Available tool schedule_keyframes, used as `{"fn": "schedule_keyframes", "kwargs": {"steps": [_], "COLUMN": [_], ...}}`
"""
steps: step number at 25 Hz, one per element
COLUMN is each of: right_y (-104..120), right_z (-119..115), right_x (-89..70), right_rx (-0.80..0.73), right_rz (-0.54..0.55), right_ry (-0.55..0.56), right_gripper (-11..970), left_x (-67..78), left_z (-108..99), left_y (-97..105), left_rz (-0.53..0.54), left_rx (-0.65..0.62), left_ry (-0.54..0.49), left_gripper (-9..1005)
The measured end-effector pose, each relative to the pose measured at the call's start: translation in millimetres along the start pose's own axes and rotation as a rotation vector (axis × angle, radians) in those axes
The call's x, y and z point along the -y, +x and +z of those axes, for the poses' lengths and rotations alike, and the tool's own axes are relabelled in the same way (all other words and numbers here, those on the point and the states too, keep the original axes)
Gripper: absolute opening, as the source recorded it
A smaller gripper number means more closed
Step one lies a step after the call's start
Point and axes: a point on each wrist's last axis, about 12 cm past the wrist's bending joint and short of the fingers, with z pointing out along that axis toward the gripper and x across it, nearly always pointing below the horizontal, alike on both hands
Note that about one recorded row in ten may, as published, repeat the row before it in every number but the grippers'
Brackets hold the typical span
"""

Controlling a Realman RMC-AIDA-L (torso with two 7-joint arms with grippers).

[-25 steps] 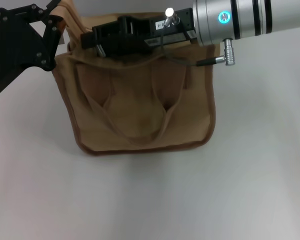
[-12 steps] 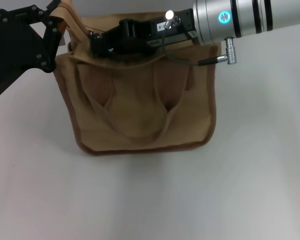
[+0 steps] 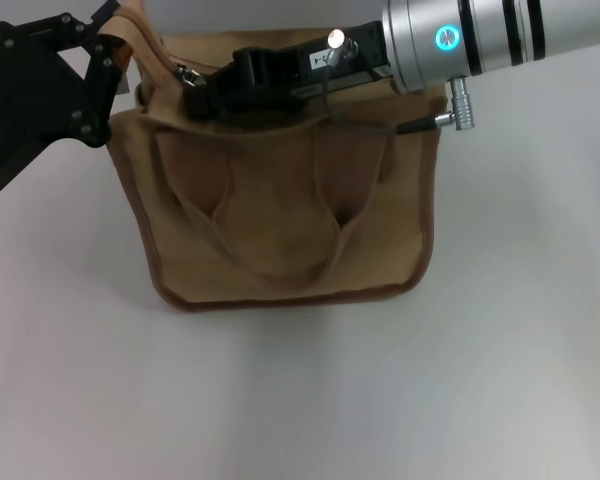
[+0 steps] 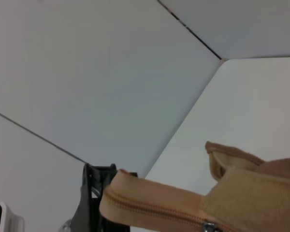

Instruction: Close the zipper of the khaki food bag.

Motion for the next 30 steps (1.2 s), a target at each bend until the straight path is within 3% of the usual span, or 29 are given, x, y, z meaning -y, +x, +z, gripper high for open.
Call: {"fn": "schedule_keyframes", "kwargs": {"steps": [6,30], "right_y": [-0.9,8.8], "right_z": [-0.2,-12.7], "right_x": [-2.5,4.0], "right_rx": [-0.004,0.022], "right_rz": [-0.019,-0.108], "right_ry": [-0.006,0.009], "right_gripper": [21,15], "left_x": [-0.6,-5.7], "left_z": [-3.0,-18.4], "left_y": [0.7,4.6], "left_rz": [0.0,0.004], "left_rx": [-0.01,-0.066], "left_ry": [-0.013,-0.105], "left_gripper": [75,82]}}
